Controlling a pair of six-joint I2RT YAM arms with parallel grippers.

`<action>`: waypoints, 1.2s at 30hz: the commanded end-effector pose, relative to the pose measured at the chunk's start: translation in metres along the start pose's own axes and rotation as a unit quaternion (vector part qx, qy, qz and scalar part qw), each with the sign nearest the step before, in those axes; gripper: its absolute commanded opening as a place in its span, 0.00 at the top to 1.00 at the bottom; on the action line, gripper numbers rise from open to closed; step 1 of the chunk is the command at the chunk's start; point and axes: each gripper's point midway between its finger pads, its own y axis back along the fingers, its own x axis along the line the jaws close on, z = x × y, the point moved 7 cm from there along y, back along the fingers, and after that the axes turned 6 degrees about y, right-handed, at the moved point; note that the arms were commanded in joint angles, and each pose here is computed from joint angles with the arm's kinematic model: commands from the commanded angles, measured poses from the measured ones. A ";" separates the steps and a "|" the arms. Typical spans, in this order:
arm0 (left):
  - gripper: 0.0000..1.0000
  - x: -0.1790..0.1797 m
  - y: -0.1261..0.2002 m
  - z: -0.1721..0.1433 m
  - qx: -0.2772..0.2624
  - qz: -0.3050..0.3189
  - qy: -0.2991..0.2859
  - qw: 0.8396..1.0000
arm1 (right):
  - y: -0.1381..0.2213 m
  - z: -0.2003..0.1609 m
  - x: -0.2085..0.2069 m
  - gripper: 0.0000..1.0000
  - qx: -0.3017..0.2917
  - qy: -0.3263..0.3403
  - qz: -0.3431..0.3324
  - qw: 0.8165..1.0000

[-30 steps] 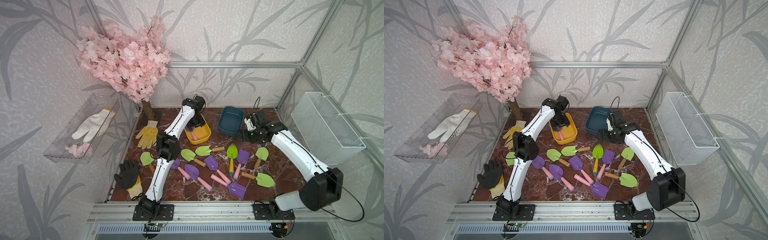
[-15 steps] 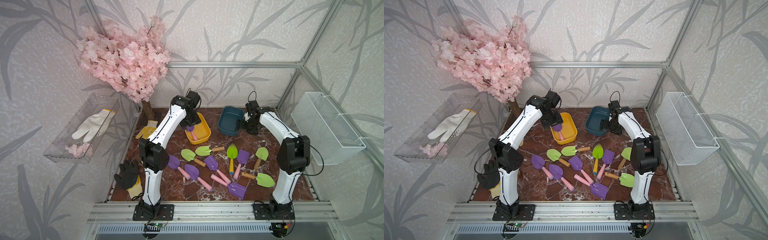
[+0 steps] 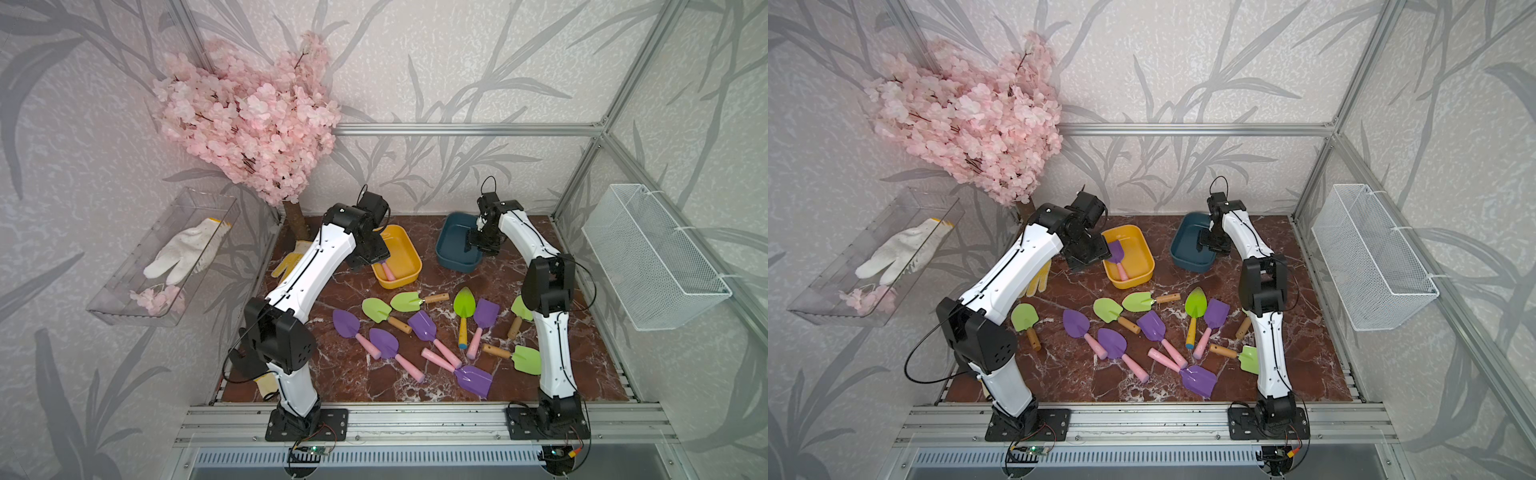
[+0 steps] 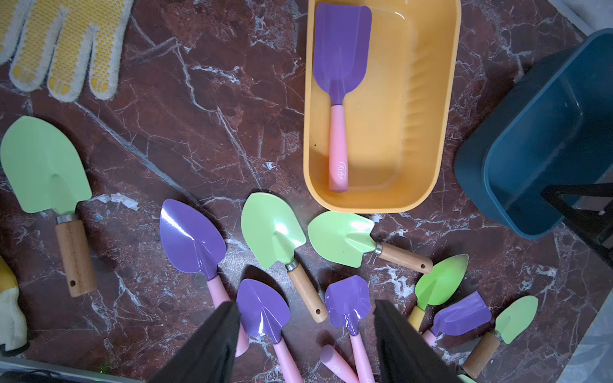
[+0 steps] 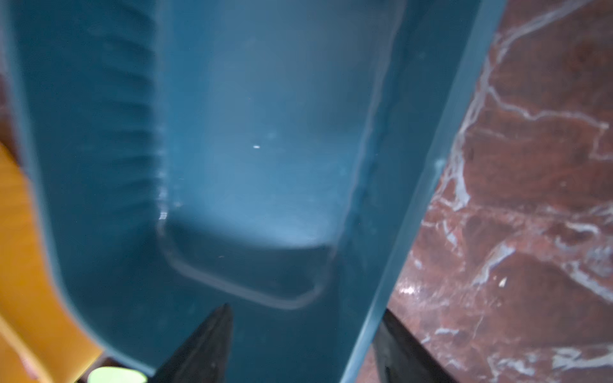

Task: Sort the small shovels by color and place them into the storage box
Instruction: Adjust the storage box at the center of the board.

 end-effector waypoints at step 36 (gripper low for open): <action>0.33 0.047 0.034 -0.022 -0.036 0.000 0.002 0.999 | 0.003 -0.030 0.019 0.95 0.067 0.108 -0.033 0.991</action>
